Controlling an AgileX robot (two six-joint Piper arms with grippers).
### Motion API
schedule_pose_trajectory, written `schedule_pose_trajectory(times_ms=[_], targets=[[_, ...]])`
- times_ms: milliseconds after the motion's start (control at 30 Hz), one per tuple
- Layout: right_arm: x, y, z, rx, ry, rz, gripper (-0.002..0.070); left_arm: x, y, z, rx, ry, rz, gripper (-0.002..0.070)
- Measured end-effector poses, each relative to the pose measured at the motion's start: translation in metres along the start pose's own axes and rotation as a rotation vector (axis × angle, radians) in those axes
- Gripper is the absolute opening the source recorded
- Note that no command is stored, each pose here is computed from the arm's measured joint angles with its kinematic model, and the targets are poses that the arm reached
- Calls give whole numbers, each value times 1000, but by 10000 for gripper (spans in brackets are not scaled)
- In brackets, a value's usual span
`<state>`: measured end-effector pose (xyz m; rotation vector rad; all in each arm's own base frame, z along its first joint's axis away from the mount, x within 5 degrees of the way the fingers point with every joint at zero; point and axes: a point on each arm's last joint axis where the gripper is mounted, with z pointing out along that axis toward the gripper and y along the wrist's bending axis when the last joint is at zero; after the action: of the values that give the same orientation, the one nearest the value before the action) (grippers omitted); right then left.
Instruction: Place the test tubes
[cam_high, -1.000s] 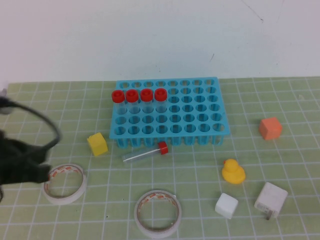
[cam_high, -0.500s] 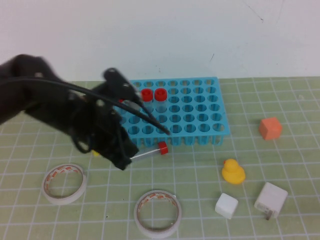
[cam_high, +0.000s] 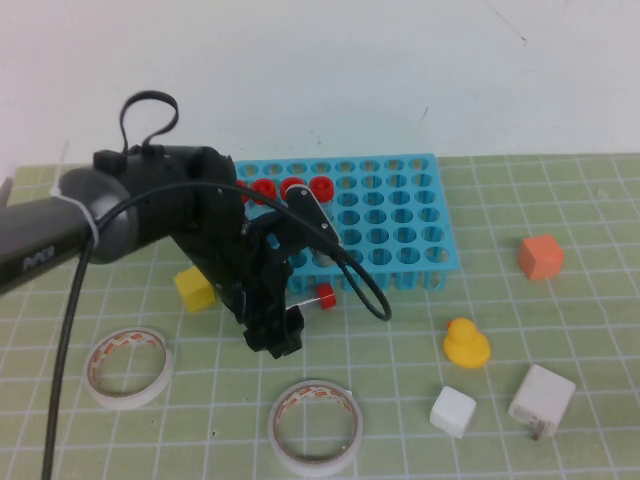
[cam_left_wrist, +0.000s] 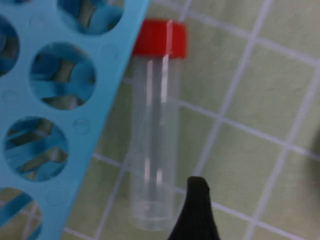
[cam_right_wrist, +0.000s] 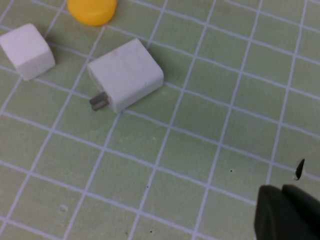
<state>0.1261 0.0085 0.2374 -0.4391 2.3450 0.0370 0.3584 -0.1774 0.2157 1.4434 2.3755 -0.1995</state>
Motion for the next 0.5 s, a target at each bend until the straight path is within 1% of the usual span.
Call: schedule_pose_trajectory(times_ms=[167,500], targets=[[0,0,0,-1,-3,3,-1,1,6,12,-34,6,-8,513],[-1,0,0,-5,-7,11,-1,-1,11,12,-85,-18,10,514]])
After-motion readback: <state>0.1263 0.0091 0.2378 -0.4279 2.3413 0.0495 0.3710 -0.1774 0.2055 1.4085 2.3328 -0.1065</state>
